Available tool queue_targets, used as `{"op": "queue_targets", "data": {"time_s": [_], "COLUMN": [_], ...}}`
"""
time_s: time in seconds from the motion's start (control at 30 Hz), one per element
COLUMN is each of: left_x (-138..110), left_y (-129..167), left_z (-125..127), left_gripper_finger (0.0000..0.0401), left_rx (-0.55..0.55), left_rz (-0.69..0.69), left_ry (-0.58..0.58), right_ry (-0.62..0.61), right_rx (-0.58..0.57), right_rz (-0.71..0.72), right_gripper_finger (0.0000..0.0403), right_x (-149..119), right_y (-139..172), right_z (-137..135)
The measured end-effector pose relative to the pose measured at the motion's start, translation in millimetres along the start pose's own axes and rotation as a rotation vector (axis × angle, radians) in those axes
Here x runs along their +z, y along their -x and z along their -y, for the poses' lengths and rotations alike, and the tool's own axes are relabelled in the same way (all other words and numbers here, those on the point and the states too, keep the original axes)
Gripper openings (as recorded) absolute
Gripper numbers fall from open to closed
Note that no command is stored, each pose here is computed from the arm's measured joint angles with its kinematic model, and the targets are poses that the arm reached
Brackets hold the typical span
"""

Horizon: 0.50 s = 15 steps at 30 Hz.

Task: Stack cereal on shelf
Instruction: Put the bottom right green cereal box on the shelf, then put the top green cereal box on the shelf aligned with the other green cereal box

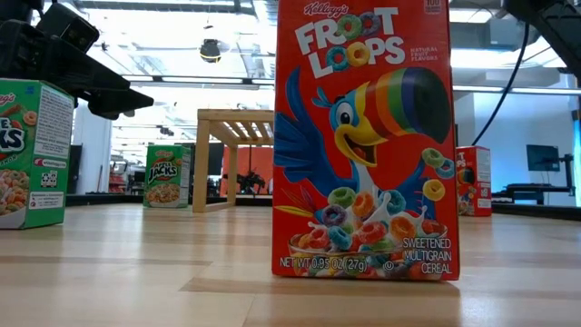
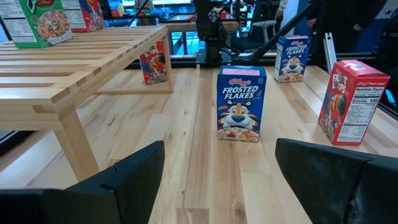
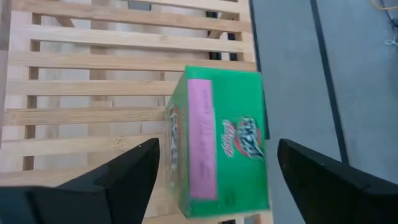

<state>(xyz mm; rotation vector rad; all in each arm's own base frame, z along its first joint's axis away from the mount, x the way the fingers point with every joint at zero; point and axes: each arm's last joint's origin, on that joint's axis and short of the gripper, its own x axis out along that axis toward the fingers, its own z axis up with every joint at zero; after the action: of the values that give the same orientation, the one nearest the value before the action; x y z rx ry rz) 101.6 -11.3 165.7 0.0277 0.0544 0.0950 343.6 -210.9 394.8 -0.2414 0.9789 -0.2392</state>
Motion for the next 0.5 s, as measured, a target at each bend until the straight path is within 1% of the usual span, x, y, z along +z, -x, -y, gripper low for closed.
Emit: {"op": "queue_targets", "data": {"time_s": [0.17,0.3,0.5], "left_x": [0.0,0.0,0.0], "left_y": [0.0,0.0,0.0], "left_z": [0.0,0.0,0.0], "left_gripper_finger": [0.0298,0.0298,0.0298], "left_rx": [0.000,0.000,0.000], "left_rz": [0.000,0.000,0.000], "left_ry": [0.000,0.000,0.000], "right_ry": [-0.005,-0.046,-0.143], "right_rx": [-0.020,-0.031,-0.011], "right_rz": [0.029,0.058,0.116], "right_gripper_finger": [0.0354,0.0354,0.0354], "right_x": [0.2,0.1,5.0], "right_y": [15.8,32.5,63.8], "right_z": [0.1,-1.7,-19.3]}}
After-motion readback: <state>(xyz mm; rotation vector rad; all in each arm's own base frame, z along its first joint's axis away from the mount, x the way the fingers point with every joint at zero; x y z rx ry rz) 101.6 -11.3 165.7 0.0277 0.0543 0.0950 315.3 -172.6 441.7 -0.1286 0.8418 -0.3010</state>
